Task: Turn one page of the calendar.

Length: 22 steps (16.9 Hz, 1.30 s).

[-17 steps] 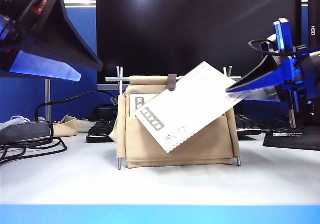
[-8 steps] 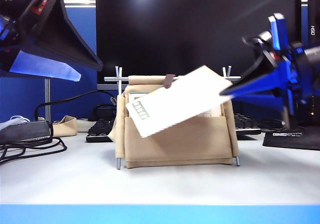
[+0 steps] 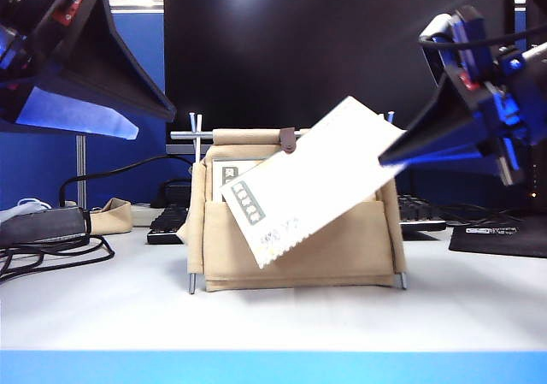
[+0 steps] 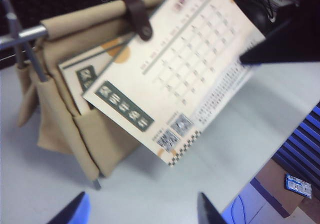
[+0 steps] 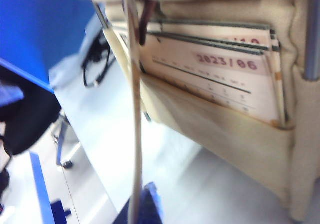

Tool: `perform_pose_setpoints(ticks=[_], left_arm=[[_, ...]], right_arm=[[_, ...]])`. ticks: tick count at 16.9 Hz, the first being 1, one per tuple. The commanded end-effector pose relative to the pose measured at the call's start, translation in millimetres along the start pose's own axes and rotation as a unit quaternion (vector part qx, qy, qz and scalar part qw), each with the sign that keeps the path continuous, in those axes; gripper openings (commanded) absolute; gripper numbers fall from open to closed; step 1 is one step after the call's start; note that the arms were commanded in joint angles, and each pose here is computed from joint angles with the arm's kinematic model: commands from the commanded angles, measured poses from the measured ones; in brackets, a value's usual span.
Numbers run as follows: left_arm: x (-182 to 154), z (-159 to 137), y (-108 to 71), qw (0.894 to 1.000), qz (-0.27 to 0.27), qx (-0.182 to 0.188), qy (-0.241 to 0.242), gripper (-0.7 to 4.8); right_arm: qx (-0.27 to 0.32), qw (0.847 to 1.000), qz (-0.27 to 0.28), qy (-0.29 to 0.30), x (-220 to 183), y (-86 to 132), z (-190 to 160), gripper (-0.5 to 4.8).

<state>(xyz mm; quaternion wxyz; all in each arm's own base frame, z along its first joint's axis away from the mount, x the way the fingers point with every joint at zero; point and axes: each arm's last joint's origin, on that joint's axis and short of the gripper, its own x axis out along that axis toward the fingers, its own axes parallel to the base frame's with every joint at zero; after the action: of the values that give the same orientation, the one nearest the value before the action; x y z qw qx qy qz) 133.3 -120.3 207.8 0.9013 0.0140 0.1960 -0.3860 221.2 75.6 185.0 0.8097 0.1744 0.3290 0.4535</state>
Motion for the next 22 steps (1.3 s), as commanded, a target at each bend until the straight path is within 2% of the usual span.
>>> perform_pose_setpoints(ticks=[1, 5, 11, 13, 19, 22], left_arm=[[-0.2, 1.6, -0.1, 1.000, 0.000, 0.004, -0.007, 2.83], [-0.3, -1.2, 0.2, 1.000, 0.001, 0.003, 0.007, 2.83], [-0.3, -1.2, 0.1, 1.000, 0.000, 0.003, 0.007, 2.83], [-0.2, -1.5, 0.1, 1.000, 0.000, 0.003, 0.008, 2.83], [-0.2, -1.5, 0.2, 1.000, 0.000, 0.002, 0.009, 2.83], [-0.1, -1.6, 0.3, 1.000, 0.002, 0.003, 0.009, 2.83]], right_arm=[[-0.051, 0.998, -0.026, 0.021, 0.4, 10.0, -6.5, -0.06], [-0.108, 0.990, -0.071, 0.060, 11.0, 20.3, -16.9, -0.06], [-0.109, 0.988, -0.068, 0.080, 11.4, 21.0, -21.2, -0.06], [-0.108, 0.990, -0.048, 0.081, 11.6, 22.2, -21.2, -0.06], [-0.087, 0.993, 0.057, 0.063, 10.9, 31.1, -14.4, -0.05], [-0.071, 0.993, 0.096, 0.011, 11.2, 37.3, 0.6, -0.06]])
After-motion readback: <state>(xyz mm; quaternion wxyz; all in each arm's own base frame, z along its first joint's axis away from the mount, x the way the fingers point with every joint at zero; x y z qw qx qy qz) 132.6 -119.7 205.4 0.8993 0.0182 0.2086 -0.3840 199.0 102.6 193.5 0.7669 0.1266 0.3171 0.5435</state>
